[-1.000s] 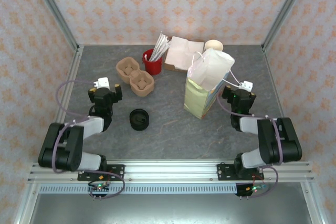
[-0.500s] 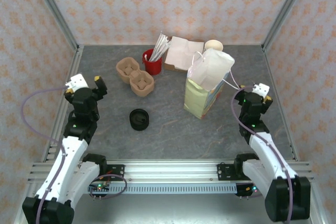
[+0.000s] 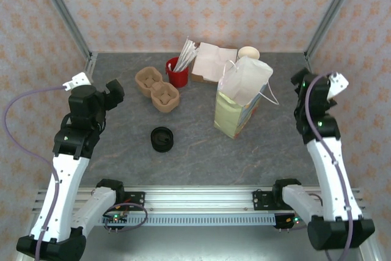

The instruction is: Pack the takeout coffee

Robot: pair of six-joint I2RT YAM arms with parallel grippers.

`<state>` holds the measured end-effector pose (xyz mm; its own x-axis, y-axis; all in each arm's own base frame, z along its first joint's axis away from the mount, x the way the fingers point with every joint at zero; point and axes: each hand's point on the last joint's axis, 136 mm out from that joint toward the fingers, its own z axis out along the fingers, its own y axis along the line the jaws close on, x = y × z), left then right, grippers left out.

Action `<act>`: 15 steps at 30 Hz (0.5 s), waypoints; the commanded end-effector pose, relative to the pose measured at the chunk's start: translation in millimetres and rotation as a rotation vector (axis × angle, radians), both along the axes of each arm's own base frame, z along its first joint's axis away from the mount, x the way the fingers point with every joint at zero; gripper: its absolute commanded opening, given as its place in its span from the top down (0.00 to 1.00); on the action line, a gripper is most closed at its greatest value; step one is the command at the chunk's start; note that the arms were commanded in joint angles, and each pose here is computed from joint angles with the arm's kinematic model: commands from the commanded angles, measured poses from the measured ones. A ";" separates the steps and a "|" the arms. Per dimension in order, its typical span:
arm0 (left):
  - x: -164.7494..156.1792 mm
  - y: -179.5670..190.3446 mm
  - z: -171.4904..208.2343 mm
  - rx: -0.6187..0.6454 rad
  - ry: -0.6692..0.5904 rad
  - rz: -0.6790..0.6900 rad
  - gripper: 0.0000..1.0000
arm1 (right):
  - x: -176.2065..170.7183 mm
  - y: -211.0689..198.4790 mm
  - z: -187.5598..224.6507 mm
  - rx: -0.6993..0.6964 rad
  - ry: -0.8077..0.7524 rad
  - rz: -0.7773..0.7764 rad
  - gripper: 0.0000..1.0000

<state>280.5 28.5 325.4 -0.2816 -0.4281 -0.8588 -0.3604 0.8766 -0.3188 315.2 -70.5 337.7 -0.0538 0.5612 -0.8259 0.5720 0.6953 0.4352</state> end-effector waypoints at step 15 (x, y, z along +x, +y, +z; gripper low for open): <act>-6.1 -56.8 -15.5 -0.126 0.092 -0.306 0.00 | 71.0 112.0 -26.8 0.462 0.216 0.488 0.05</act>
<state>277.2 -21.6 305.5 -0.4721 -0.4294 -0.7699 -0.1559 0.9003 -0.4065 389.8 25.0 308.0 -0.4757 0.7092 -0.5203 0.3821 0.6994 0.6041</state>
